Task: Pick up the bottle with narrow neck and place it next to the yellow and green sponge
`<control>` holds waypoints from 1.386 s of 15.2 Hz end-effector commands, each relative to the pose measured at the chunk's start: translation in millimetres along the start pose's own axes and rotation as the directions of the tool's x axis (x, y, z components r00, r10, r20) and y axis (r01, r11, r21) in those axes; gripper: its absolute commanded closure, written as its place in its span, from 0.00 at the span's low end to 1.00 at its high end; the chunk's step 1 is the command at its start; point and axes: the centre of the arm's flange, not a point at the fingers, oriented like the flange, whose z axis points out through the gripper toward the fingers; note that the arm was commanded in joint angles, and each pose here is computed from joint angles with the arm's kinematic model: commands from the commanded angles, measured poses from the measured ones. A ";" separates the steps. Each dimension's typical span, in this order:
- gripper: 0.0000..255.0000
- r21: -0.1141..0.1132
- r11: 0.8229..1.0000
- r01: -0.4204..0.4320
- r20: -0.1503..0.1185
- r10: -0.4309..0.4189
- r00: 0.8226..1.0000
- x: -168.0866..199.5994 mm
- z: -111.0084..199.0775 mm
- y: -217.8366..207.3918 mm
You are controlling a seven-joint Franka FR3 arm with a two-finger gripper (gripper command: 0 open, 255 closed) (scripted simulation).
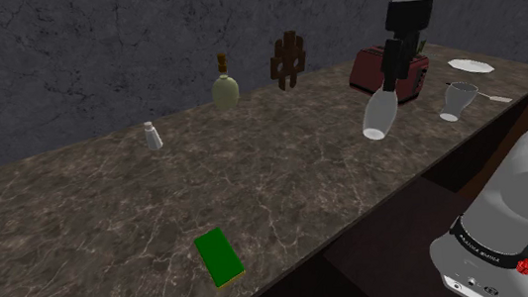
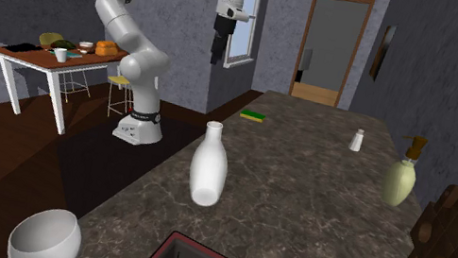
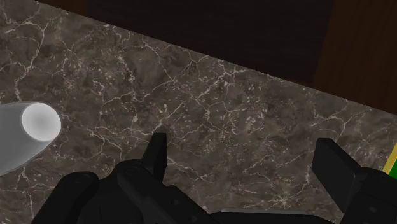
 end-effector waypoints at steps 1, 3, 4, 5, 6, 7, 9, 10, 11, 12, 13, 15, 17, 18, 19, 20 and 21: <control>0.00 0.000 1.000 0.000 0.000 0.000 1.000 0.0 0.0 0.0; 0.00 -0.003 1.000 -0.001 -0.007 0.001 1.000 6.2 6.3 24.2; 0.00 -0.004 1.000 -0.002 -0.011 0.002 1.000 9.3 9.3 36.3; 0.00 -0.005 1.000 -0.003 -0.014 0.002 1.000 12.4 12.4 48.4; 0.00 -0.006 1.000 -0.003 -0.018 0.003 1.000 15.5 15.4 60.5; 0.00 -0.008 1.000 -0.004 -0.021 0.004 1.000 18.6 18.4 72.7; 0.00 -0.010 1.000 -0.005 -0.028 0.005 1.000 24.8 24.4 96.9; 0.00 -0.011 1.000 -0.006 -0.032 0.005 0.999 27.9 27.3 109.1; 0.00 -0.013 1.000 -0.007 -0.036 0.006 0.999 31.0 30.2 121.2; 0.00 -0.014 1.000 -0.007 -0.039 0.007 0.999 34.1 33.1 133.4; 0.00 -0.015 1.000 -0.008 -0.043 0.007 0.999 37.3 35.9 145.5; 0.00 -0.018 1.000 -0.009 -0.050 0.008 0.999 43.5 41.6 169.9; 0.00 -0.020 1.000 -0.011 -0.057 0.009 0.998 49.8 47.1 194.2; 0.00 -0.021 1.000 -0.011 -0.060 0.010 0.998 52.9 49.8 206.4; 0.00 -0.023 1.000 -0.012 -0.064 0.011 0.998 56.0 52.5 218.6; 0.00 -0.024 1.000 -0.013 -0.068 0.011 0.998 59.2 55.1 230.8; 0.00 -0.025 1.000 -0.013 -0.071 0.012 0.997 62.3 57.8 243.0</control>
